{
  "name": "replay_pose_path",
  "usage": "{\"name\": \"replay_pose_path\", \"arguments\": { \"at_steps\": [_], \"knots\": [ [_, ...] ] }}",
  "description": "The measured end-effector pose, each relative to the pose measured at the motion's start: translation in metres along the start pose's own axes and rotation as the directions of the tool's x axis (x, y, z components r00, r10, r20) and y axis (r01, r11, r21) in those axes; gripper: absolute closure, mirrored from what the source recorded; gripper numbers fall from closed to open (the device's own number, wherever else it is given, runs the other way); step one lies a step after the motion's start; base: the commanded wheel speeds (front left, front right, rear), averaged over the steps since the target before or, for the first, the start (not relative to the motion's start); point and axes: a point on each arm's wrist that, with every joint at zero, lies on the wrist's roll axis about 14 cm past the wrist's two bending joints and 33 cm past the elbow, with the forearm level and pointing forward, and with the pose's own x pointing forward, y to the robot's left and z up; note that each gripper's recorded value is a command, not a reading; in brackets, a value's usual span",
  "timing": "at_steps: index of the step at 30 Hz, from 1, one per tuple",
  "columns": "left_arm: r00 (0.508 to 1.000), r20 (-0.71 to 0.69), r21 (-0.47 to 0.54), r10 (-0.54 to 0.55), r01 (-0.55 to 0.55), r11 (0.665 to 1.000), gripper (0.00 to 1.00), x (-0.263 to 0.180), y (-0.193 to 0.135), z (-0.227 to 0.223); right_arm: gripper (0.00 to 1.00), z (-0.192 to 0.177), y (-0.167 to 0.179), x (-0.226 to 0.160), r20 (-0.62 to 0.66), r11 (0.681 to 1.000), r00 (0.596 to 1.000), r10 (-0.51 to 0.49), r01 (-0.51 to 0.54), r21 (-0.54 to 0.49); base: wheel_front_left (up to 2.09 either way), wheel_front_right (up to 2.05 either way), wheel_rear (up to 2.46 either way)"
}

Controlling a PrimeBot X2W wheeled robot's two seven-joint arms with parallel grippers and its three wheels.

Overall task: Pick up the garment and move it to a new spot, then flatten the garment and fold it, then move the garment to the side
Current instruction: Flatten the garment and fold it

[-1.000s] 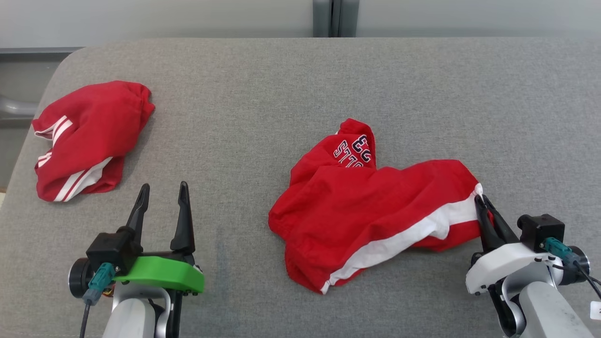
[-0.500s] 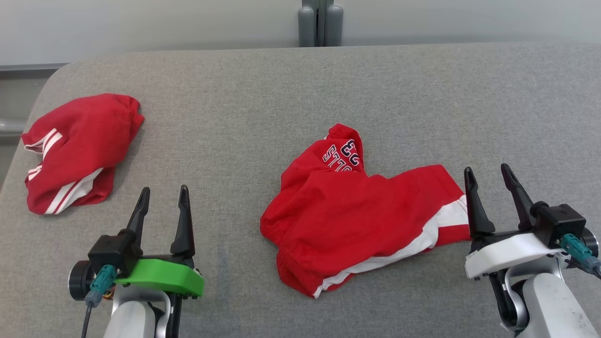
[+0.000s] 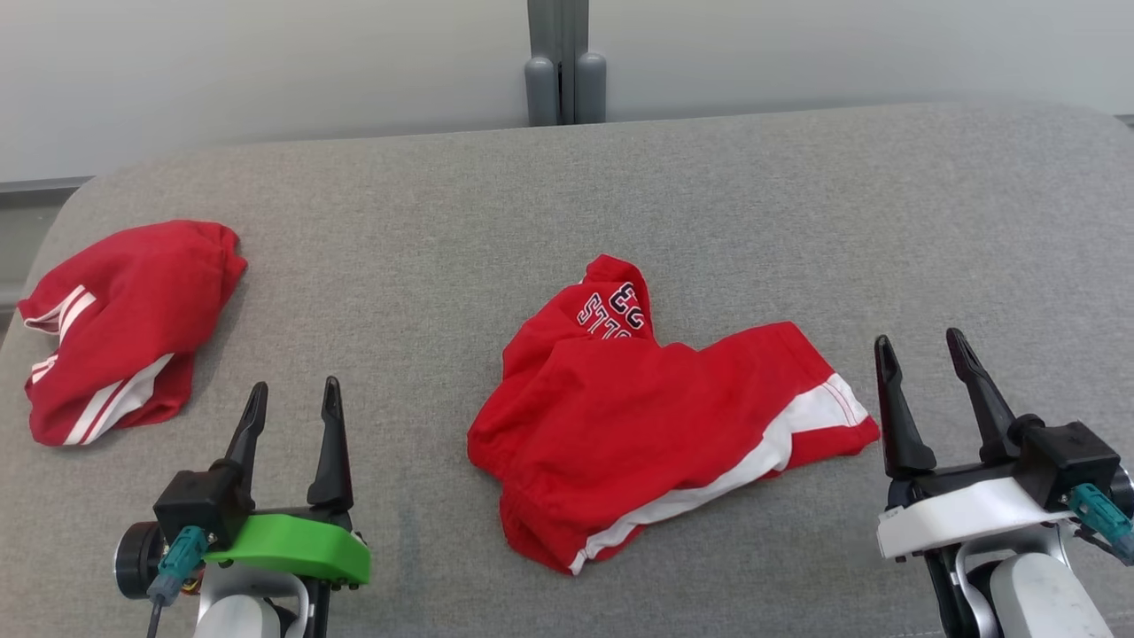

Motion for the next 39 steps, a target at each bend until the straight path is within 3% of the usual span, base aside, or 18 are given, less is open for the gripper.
{"name": "replay_pose_path", "arguments": {
  "at_steps": [39],
  "knots": [
    [1.0, 0.022, 0.028, -0.005, 0.005, 1.0, 0.0, -0.012, 0.002, 0.008, 0.0, 0.004, 0.011, -0.017, 0.007, 1.0, 1.0, 0.011, -0.011, -0.002, 0.0, 0.0, 0.0]
  ]
}}
